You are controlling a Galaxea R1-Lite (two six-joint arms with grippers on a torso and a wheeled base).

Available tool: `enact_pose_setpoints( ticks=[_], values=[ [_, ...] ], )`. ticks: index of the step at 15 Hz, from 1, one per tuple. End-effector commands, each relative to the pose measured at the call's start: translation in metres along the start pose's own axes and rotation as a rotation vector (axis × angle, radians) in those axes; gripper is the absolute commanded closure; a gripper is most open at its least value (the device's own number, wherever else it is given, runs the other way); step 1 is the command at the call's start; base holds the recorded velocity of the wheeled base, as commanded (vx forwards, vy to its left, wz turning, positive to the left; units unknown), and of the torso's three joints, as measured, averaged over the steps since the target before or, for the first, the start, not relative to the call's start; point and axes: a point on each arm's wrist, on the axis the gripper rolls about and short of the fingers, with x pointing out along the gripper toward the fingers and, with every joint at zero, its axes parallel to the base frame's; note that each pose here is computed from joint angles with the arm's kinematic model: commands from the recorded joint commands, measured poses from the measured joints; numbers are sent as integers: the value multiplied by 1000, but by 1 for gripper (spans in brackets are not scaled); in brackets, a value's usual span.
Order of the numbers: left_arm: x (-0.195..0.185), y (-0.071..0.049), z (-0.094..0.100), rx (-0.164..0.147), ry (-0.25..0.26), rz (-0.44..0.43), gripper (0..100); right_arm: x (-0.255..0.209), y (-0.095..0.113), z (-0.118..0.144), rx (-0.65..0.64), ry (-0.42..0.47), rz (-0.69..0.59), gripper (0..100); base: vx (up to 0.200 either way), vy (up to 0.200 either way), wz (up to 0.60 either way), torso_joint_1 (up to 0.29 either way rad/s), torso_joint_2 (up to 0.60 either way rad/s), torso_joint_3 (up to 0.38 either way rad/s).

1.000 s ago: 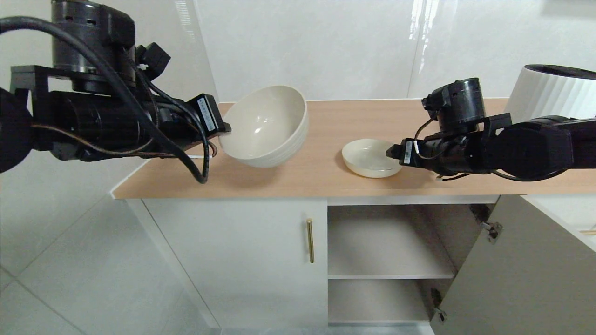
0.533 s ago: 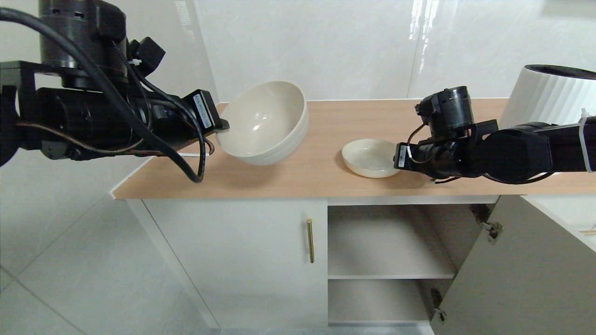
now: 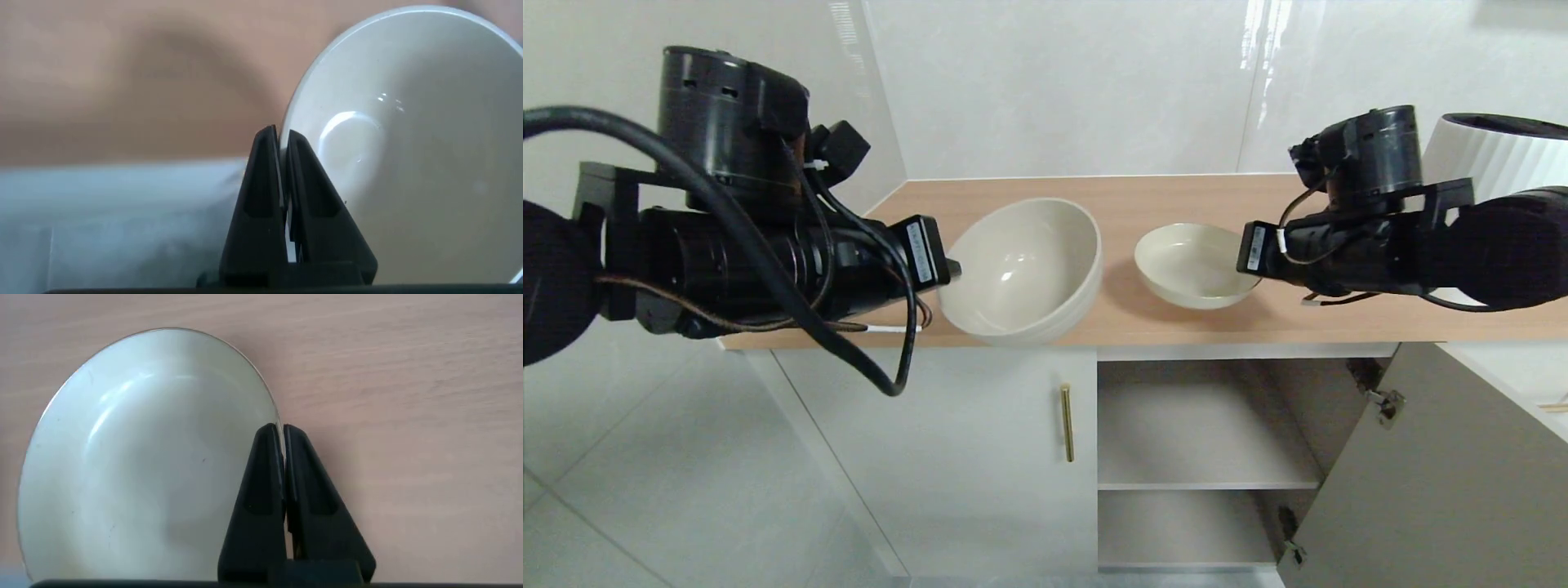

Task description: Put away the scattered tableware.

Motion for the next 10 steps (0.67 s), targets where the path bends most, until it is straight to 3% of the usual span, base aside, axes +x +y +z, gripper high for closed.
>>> enact_pose_setpoints(
  ticks=[1, 3, 5, 6, 10],
  values=[
    [-3, 1, -17, 16, 50, 2, 100, -58, -11, 8, 9, 1, 121, 100, 0, 0, 0, 0, 0, 0],
    [-9, 2, -26, 23, 68, -2, 100, -78, -19, 6, 4, 67, 150, 100, 0, 0, 0, 0, 0, 0],
    [-17, 6, -42, 31, 103, -3, 100, -94, -29, -12, -13, 230, 142, 100, 0, 0, 0, 0, 0, 0],
    [-18, 12, -53, 33, 122, 7, 100, -98, -34, -22, -14, 268, 146, 100, 0, 0, 0, 0, 0, 0],
    [-11, 13, -71, 49, 157, -3, 100, -106, -42, -43, -19, 345, 167, 100, -200, 0, 0, 11, 1, 1]
  ],
)
